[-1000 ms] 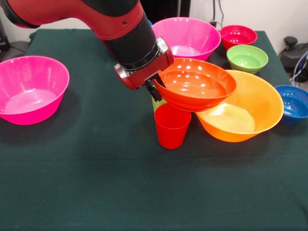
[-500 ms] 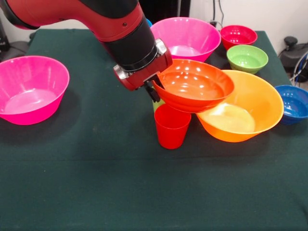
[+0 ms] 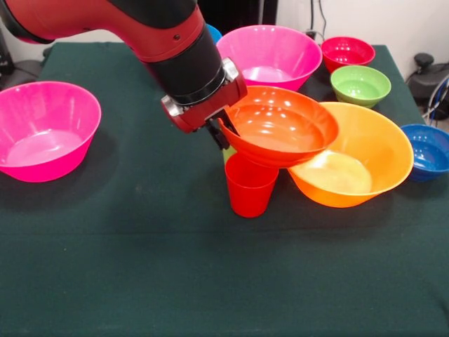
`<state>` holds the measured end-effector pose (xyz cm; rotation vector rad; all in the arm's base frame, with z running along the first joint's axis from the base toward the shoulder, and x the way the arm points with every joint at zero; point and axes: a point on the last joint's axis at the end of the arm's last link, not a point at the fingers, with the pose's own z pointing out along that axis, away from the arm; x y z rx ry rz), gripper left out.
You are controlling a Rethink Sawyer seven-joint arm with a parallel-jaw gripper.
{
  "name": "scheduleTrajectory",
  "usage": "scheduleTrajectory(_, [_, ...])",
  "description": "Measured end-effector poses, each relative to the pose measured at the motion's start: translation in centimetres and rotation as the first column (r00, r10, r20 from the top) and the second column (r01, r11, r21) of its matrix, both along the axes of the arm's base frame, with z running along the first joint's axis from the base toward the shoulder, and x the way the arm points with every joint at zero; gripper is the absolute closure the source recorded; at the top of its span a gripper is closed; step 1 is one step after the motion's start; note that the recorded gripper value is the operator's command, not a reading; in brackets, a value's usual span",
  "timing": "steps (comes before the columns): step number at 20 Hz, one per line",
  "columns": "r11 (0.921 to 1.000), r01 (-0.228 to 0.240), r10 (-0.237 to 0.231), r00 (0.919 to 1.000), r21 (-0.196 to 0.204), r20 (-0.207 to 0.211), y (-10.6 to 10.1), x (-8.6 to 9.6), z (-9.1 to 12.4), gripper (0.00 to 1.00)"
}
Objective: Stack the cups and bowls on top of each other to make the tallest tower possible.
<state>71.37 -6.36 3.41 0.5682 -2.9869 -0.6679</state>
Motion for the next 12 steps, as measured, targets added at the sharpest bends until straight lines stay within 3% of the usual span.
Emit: scheduleTrajectory(12, [0.9999,0.016,-0.016,0.9999,0.0,-0.003,-1.3,-0.3,-0.2,1.0])
